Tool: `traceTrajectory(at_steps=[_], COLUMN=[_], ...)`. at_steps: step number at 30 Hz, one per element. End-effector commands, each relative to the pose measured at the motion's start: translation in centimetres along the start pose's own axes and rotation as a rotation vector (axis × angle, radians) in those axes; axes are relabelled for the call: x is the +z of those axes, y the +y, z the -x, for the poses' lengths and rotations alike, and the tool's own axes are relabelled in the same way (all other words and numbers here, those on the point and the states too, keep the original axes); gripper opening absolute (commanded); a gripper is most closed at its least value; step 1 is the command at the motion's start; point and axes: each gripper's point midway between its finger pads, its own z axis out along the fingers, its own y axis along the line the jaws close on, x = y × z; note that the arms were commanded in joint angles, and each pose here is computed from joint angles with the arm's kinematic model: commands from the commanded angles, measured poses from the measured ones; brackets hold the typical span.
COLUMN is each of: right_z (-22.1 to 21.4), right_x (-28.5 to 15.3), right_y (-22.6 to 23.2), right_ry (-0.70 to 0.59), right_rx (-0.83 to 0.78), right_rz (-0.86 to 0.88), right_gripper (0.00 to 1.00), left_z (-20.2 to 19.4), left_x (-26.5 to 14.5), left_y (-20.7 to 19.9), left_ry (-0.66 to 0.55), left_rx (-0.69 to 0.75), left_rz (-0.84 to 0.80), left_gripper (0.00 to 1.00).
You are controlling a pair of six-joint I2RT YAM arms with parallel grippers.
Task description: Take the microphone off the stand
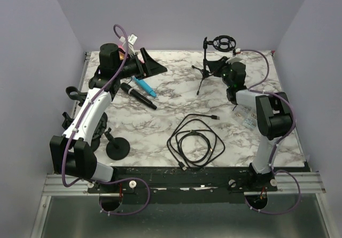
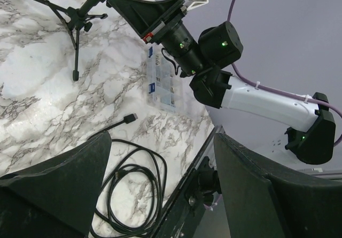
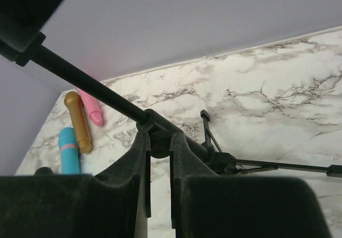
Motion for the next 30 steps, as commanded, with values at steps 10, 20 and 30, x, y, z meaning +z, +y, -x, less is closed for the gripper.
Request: traceTrajectory(at_steps=[10,20,30], right_z=[-6.7,-9.8,-9.1], right_x=[-1.6,-1.3,-1.5], right_y=[-4.0,-1.7,-1.3], right_ry=[0.180,0.273,0.293], right_rx=[-0.193,0.058,0.189], right_rz=[-0.220,-0.067,-0.061], right_gripper=[0.01,0.05,0.46], left_z=[0.0,-0.1,-0.1], left_x=[-0.1,0.0,-0.1], left_y=[-0.3,-0.2,-0.4], left_ry=[0.005,0.008,0.007], left_rx=[0.001,-0.003,-0.003], left_rz=[-0.033,-0.036,-0.042], left_gripper=[0.79,0.79,0.79])
